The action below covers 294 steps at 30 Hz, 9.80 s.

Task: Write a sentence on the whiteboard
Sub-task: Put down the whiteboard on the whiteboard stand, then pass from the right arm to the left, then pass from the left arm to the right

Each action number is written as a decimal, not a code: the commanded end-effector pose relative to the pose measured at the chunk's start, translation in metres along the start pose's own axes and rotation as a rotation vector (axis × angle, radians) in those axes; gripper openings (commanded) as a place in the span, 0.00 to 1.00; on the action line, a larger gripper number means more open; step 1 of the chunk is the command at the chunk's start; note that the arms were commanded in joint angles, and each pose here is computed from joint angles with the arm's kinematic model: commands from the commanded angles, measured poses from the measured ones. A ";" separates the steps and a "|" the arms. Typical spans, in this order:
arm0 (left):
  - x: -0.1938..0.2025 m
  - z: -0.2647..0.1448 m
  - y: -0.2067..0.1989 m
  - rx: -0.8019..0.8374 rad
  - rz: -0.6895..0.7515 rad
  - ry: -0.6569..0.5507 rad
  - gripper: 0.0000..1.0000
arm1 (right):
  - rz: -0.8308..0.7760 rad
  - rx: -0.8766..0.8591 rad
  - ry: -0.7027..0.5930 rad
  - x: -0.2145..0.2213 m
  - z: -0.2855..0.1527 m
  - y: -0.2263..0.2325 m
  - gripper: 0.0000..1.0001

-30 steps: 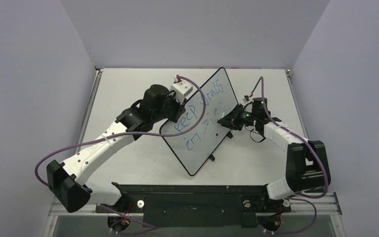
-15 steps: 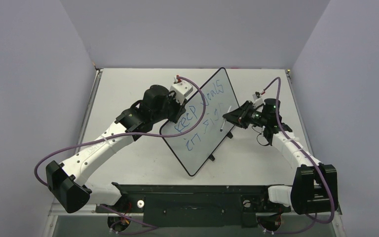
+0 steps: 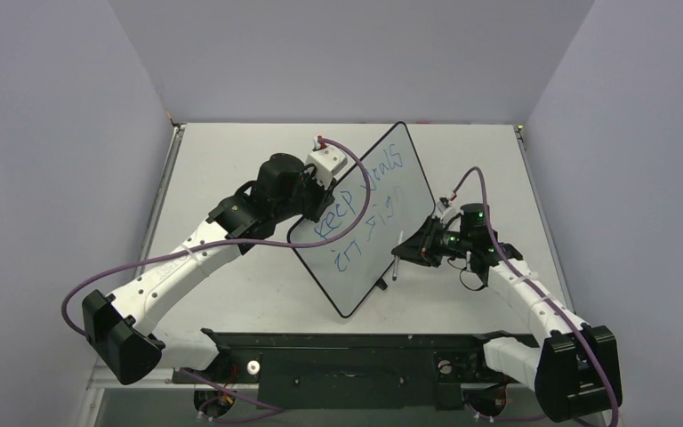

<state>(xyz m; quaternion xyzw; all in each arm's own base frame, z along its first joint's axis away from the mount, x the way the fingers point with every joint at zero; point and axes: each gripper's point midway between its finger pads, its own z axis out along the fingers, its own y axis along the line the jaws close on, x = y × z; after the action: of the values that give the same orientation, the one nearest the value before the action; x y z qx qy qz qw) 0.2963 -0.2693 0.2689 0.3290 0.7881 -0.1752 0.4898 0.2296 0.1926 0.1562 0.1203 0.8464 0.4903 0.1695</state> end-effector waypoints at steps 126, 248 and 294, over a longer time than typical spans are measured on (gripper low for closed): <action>-0.020 -0.031 -0.011 -0.029 -0.090 0.060 0.55 | -0.499 0.025 -0.310 -0.054 -0.043 0.083 0.00; -0.155 -0.075 -0.052 0.609 -1.121 -0.751 0.00 | -0.756 -0.727 -0.619 -0.012 -0.077 0.297 0.24; -0.151 -0.070 -0.052 0.583 -1.077 -0.728 0.01 | -0.728 -0.744 -0.626 -0.015 -0.074 0.299 0.00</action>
<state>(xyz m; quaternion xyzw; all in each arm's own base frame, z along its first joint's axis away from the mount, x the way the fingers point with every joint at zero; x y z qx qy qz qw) 0.2647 -0.3119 0.4406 -0.0982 0.5279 -0.7133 0.4504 0.2372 0.2821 0.4155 -0.0995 0.5731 0.5824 0.5678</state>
